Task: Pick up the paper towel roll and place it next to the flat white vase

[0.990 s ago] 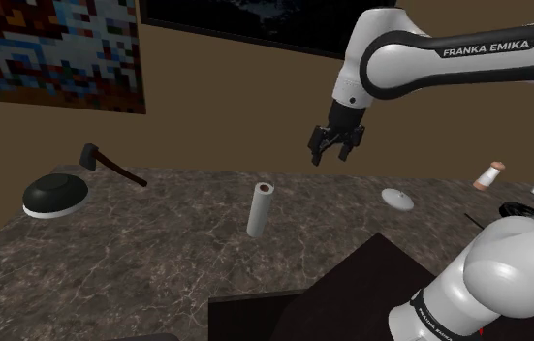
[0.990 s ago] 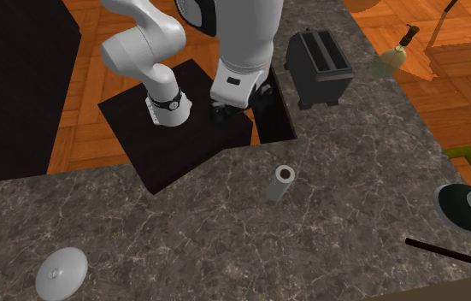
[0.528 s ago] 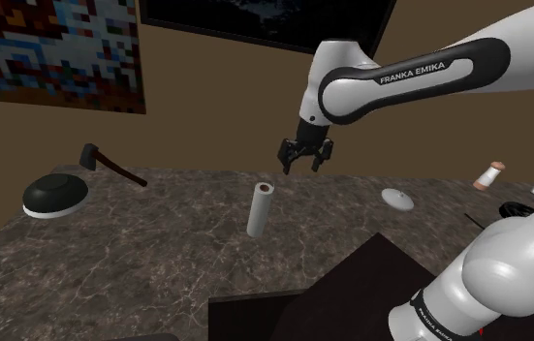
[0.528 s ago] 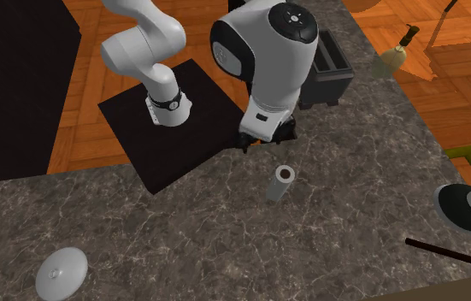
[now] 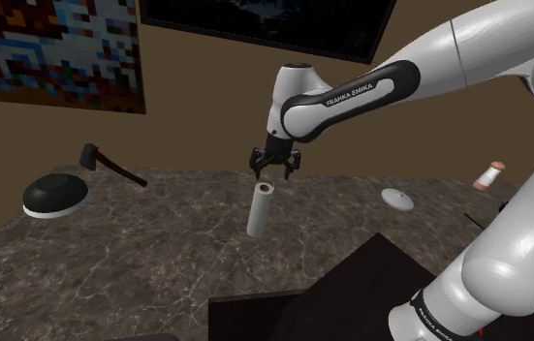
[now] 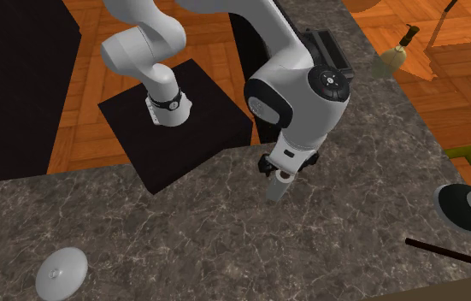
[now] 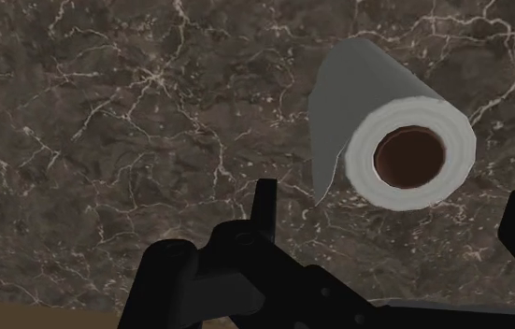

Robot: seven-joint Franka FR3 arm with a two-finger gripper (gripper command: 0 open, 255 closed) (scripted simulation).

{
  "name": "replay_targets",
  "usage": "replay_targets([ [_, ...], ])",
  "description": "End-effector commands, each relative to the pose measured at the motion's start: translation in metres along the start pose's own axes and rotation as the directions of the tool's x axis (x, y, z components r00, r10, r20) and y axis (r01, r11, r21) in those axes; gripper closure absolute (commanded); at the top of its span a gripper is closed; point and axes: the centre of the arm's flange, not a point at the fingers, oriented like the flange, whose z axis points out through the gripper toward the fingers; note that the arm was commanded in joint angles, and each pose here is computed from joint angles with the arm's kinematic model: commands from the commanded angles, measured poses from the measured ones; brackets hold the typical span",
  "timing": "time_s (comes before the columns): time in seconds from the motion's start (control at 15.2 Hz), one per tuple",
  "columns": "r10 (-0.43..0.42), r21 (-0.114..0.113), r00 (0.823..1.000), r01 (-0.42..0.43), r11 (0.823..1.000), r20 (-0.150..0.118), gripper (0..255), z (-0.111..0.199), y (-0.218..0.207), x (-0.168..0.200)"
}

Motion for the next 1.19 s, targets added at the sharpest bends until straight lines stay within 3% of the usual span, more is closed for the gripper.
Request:
replay_targets([
  [0.0,0.033,0.0,0.999,-0.033,0.999,-0.003,0,0.016,-0.011,0.013],
  [0.53,0.033,0.0,0.999,-0.033,0.999,-0.003,0,0.056,-0.011,0.013],
  [0.99,0.033,0.0,0.999,-0.033,0.999,-0.003,0,0.056,-0.011,0.013],
  [1.06,0.033,0.0,0.999,-0.033,0.999,-0.003,255,0.056,-0.011,0.013],
  [1.12,0.033,0.0,0.999,-0.033,0.999,-0.003,255,0.056,-0.011,0.013],
])
